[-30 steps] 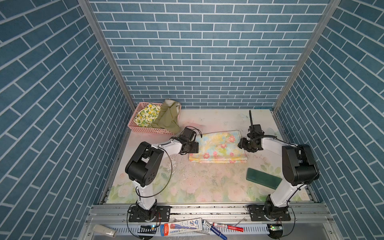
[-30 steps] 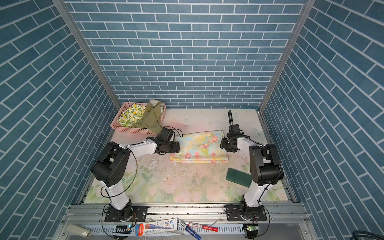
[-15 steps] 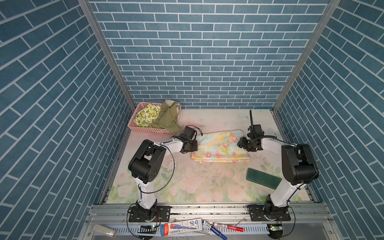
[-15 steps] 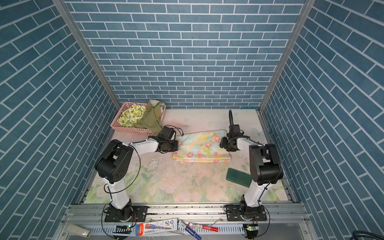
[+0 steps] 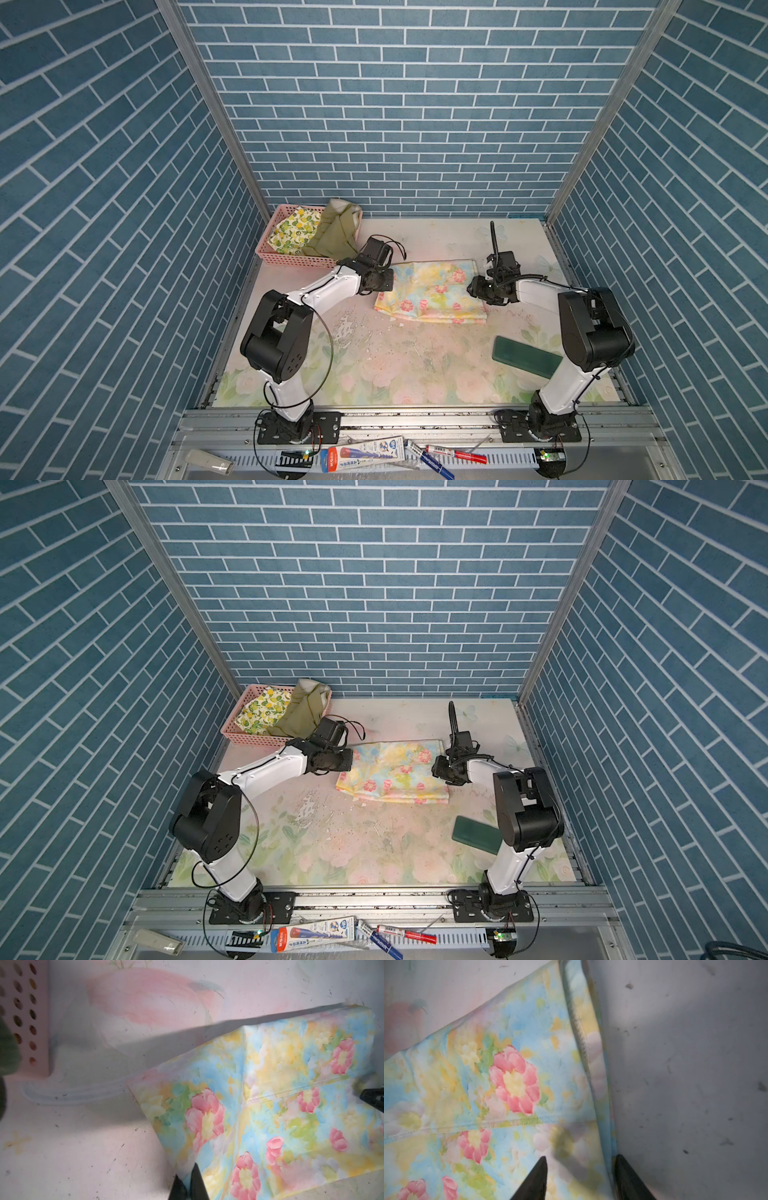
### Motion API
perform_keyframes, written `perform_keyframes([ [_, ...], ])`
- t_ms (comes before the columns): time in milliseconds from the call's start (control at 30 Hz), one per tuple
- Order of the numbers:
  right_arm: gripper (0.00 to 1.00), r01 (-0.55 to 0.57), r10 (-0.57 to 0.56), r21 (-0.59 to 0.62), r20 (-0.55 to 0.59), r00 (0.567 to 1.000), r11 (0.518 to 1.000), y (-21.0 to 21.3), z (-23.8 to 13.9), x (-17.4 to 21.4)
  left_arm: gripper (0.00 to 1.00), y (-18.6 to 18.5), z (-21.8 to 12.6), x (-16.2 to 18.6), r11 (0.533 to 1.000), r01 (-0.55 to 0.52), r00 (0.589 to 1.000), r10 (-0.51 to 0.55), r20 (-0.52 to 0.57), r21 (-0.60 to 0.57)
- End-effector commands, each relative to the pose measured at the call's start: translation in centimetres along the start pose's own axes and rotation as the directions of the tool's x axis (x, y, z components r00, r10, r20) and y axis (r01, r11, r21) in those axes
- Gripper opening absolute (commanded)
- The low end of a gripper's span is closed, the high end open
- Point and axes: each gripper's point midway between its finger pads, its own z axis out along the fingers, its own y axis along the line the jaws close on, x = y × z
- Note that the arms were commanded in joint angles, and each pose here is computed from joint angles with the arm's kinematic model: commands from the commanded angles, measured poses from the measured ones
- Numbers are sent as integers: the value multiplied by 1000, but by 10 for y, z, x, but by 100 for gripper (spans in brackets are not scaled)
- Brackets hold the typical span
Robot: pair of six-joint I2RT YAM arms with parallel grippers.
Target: Fold and stack the skirts
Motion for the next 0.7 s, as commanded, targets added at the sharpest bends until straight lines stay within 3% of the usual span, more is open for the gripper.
perform_keyframes([
  [0, 48, -60, 61, 9, -34, 998, 998, -1, 3, 22, 0, 4, -21, -10, 998, -44, 999, 44, 16, -39],
  [367, 42, -71, 70, -17, -37, 997, 997, 20, 21, 41, 0, -13, -35, -28, 995, -94, 994, 96, 45, -46],
  [667, 36, -104, 102, -54, -42, 994, 993, 36, 34, 55, 0, -66, -26, -35, 982, -189, 981, 189, 39, -12],
])
